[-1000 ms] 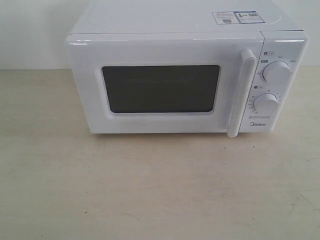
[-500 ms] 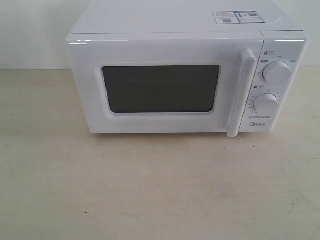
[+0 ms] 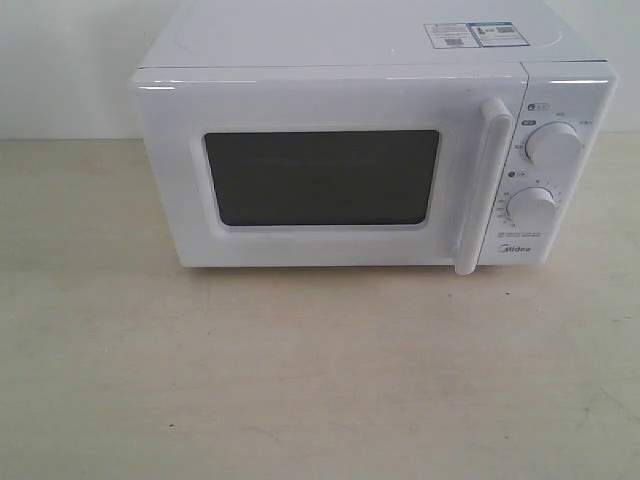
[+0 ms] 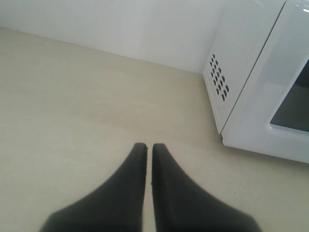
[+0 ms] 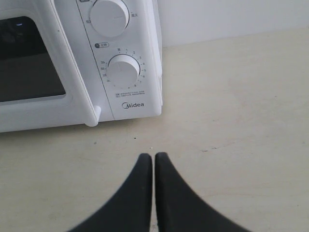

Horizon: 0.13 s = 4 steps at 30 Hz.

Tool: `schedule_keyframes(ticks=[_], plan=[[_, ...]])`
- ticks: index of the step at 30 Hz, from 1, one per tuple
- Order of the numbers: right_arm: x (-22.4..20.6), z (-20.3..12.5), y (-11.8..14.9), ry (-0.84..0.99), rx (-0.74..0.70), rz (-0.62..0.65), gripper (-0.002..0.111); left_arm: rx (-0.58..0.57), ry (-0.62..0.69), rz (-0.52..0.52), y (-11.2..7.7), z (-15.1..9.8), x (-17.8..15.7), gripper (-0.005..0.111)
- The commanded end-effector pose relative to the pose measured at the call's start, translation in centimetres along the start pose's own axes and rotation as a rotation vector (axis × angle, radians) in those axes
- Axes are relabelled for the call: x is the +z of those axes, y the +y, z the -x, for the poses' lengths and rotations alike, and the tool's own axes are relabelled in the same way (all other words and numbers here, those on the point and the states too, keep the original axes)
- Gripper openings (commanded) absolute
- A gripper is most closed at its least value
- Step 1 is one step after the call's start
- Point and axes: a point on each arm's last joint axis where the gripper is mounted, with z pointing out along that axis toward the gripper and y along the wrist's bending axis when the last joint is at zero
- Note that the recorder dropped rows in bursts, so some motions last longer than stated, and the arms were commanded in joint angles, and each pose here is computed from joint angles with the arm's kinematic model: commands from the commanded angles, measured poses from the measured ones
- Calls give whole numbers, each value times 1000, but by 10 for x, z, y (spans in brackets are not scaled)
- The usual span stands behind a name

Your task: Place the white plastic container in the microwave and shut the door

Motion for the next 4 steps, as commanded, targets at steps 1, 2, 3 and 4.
schedule_keyframes(ticks=[1,2,3,4], plan=[[0,1,0,-7,-4,-3,0,0,-5,-1,0,0,0,4],[0,1,0,-7,-4,-3,0,0,-5,-1,0,0,0,4],[0,1,0,-7,-4,-3,0,0,-5,-1,0,0,0,4],[0,1,0,-7,-4,-3,0,0,-5,-1,0,0,0,4]])
